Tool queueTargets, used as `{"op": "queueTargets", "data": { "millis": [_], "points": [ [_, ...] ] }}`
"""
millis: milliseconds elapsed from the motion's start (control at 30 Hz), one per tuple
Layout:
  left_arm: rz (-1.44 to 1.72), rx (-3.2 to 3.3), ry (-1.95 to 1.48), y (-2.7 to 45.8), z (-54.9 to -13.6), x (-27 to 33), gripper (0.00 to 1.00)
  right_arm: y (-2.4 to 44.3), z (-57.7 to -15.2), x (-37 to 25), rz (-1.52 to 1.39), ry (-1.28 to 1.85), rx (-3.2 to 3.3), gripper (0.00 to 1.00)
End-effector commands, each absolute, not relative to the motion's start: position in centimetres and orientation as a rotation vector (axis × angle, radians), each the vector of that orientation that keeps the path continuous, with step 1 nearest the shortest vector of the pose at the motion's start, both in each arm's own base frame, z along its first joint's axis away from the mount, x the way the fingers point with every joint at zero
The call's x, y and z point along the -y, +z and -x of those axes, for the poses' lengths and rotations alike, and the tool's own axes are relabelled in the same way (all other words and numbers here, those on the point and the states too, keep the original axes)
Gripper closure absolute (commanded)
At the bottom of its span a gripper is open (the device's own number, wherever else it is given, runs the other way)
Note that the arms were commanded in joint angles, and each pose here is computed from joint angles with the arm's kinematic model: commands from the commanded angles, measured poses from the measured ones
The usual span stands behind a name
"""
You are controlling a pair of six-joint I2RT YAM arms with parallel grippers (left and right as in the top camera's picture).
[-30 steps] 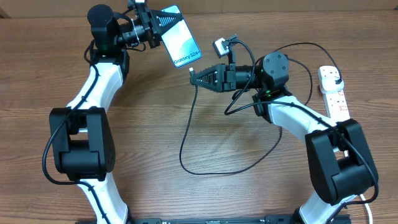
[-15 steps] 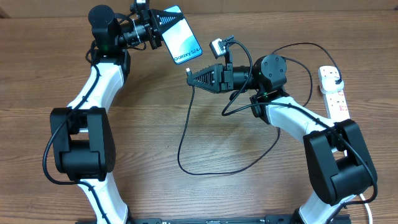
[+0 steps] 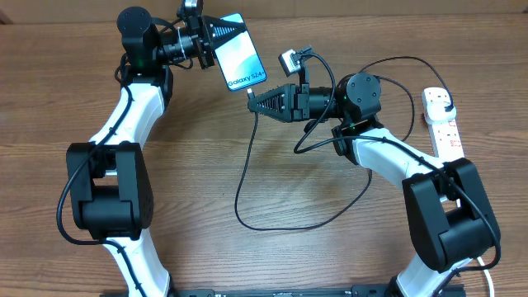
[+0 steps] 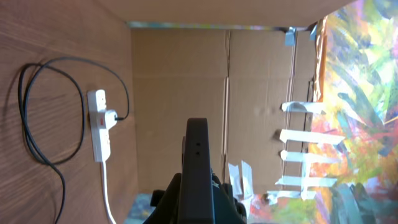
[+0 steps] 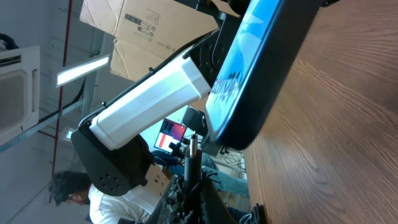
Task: Plug charger to phone and switch on socket
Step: 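Push the connector into the phone's bottom port held by the left gripper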
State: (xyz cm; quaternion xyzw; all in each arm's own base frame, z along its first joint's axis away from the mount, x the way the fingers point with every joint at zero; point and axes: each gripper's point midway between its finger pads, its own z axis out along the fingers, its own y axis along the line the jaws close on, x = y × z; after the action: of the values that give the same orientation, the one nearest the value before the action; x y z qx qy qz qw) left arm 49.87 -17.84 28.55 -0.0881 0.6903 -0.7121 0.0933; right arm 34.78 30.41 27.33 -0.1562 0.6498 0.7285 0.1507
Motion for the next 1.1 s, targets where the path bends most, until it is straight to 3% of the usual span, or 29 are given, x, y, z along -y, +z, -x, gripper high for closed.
{"op": "queueTargets", "data": {
  "millis": [0, 1067],
  "points": [
    [0.202, -2.064, -2.141, 30.1, -48.7, 18.3, 0.96, 27.3, -35.1, -30.3, 0.434, 2.081, -1.855, 0.96],
    [0.217, -2.038, -2.128, 30.2, -49.1, 19.4, 0.96, 27.0, -35.6, -30.4, 0.379, 2.082, -1.875, 0.96]
  ]
}}
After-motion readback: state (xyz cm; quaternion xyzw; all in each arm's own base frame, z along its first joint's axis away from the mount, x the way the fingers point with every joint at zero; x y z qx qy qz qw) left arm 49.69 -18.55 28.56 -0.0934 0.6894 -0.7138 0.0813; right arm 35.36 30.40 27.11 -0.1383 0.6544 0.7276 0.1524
